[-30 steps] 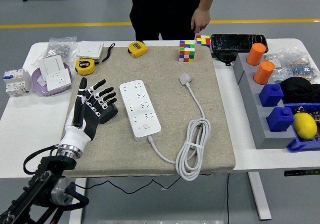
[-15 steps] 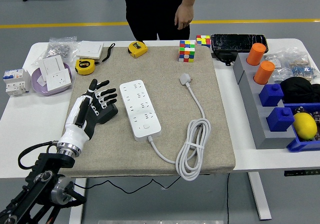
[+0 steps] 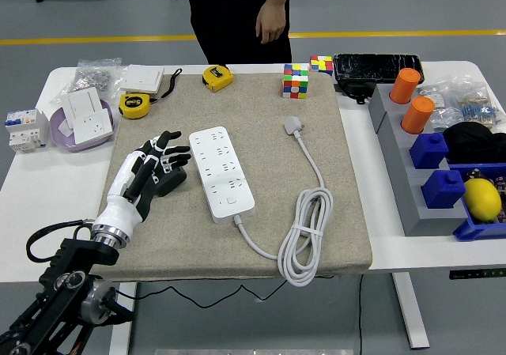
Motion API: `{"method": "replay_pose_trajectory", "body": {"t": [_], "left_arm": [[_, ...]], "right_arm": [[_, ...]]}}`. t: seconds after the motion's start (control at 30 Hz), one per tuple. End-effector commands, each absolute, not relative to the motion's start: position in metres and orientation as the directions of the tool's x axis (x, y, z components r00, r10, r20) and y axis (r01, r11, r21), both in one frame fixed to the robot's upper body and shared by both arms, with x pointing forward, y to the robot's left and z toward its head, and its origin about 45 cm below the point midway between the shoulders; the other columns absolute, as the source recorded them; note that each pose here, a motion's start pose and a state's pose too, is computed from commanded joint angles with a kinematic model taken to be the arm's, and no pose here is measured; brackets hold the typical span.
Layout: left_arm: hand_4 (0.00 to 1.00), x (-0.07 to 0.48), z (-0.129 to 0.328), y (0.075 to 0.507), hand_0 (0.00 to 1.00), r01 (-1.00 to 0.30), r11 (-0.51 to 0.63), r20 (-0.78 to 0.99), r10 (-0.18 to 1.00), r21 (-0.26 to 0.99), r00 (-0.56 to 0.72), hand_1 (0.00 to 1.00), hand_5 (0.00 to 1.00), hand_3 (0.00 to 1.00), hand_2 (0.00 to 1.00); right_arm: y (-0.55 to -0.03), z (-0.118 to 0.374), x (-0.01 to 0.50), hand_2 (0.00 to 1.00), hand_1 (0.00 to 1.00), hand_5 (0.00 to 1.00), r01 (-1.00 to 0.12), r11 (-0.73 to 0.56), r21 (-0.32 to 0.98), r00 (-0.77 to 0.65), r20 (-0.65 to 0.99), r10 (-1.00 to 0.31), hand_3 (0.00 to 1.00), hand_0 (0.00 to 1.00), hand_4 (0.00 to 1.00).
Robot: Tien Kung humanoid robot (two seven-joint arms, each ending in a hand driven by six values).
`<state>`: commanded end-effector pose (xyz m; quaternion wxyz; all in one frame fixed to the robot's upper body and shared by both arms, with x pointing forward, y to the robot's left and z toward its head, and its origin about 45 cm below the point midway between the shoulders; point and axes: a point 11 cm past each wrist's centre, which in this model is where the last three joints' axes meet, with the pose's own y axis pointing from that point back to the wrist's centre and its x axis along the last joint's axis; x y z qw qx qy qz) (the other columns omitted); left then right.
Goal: Pick up the plug,place it near the board,insert it into the board,press the button
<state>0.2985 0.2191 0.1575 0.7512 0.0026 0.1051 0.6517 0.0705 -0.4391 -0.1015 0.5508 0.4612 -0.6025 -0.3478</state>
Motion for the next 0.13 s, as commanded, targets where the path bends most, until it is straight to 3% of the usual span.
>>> {"method": "replay_pose_trajectory", "body": {"t": [0.13], "left_arm": [[0.998,0.2984,0.1585,0.2196,0.676,-0.979,0.151,-0.147,0.981,0.139,0.13,0.586,0.637,0.716,0.562]], "right_arm": [[-0.4382,-0.1019,0.0699,0.741,0.752,0.84,-0.171,0.331,0.928,0.03,0.341,-0.94,0.769,0.882,0.998]]}}
